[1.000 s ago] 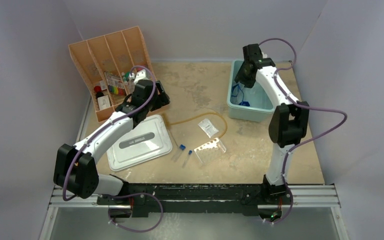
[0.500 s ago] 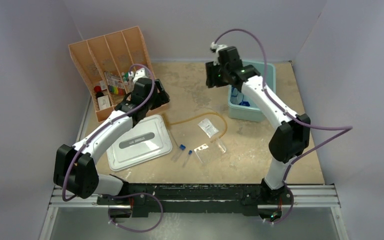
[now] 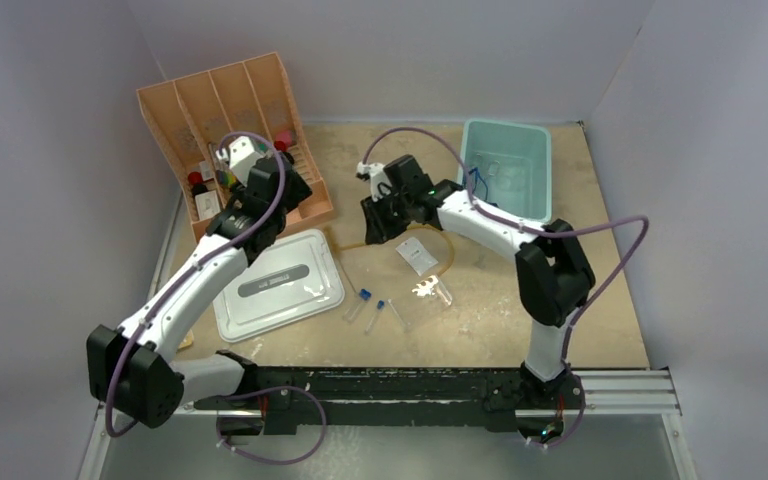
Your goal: Organize the chemistry lab equipment
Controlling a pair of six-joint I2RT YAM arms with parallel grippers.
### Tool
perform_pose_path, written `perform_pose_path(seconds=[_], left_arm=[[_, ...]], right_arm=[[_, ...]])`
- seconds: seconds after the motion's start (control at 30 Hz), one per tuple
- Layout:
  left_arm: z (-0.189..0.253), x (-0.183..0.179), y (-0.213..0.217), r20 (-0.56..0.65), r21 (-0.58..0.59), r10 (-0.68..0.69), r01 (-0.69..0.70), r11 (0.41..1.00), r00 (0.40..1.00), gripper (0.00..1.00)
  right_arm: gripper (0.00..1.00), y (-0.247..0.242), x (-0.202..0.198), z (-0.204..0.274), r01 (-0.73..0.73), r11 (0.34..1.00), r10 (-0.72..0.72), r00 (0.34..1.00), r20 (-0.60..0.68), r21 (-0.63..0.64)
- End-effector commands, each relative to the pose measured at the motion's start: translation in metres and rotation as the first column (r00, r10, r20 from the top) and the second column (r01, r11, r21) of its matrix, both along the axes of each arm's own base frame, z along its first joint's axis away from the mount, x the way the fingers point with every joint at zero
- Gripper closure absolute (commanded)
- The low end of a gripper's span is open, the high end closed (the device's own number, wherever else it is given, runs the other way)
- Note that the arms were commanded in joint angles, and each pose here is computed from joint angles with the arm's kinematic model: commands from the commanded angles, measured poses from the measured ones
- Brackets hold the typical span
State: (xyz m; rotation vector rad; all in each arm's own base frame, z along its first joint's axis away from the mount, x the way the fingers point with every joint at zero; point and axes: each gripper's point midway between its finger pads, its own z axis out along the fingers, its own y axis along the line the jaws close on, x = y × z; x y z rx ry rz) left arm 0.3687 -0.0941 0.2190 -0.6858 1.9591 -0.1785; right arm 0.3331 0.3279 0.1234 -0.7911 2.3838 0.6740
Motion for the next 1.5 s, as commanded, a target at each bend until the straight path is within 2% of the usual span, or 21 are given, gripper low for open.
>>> perform_pose_path(seconds=[0.0, 0.13, 0.27, 0.5, 0.7, 0.87, 1.23, 1.47], left_arm=[[0.044, -0.006, 0.029, 0.129, 0.029, 0.104, -0.108, 0.994, 0.986, 0.32], [0.049, -0.008, 0.030, 0.167, 0.021, 0.092, -0.097, 0.995, 0.982, 0.32], [0.053, -0.005, 0.032, 0.186, 0.051, 0.084, -0.095, 0.994, 0.979, 0.31], [0.058, -0.005, 0.031, 0.178, 0.078, 0.058, -0.073, 0.994, 0.982, 0.31], [0.052, -0.009, 0.033, 0.165, 0.097, 0.052, -0.069, 0.993, 0.985, 0.30], [0.051, -0.010, 0.033, 0.163, 0.098, 0.044, -0.061, 0.993, 0.986, 0.30], [0.048, -0.014, 0.030, 0.153, 0.096, 0.019, -0.034, 0.995, 0.988, 0.30], [0.047, -0.015, 0.030, 0.148, 0.093, 0.017, -0.031, 0.995, 0.989, 0.30]], right_arm=[[0.63, 0.052, -0.024, -0.012, -0.158, 0.973, 0.172, 0.982, -0.074, 0.166], [0.57, 0.074, -0.025, -0.025, -0.187, 0.972, 0.197, 0.978, -0.061, 0.145], [0.63, 0.082, -0.018, -0.050, -0.154, 0.985, 0.162, 0.982, -0.101, 0.079], [0.71, 0.086, -0.021, -0.070, -0.169, 0.984, 0.175, 0.973, -0.148, 0.054], [0.66, 0.095, -0.031, -0.074, -0.191, 0.979, 0.202, 0.963, -0.179, 0.078], [0.66, 0.098, -0.032, -0.081, -0.180, 0.981, 0.190, 0.963, -0.192, 0.068], [0.81, 0.094, -0.024, -0.102, -0.067, 0.998, 0.068, 0.972, -0.226, 0.011], [0.97, 0.094, -0.017, -0.103, 0.002, 1.000, -0.002, 0.974, -0.228, 0.001]])
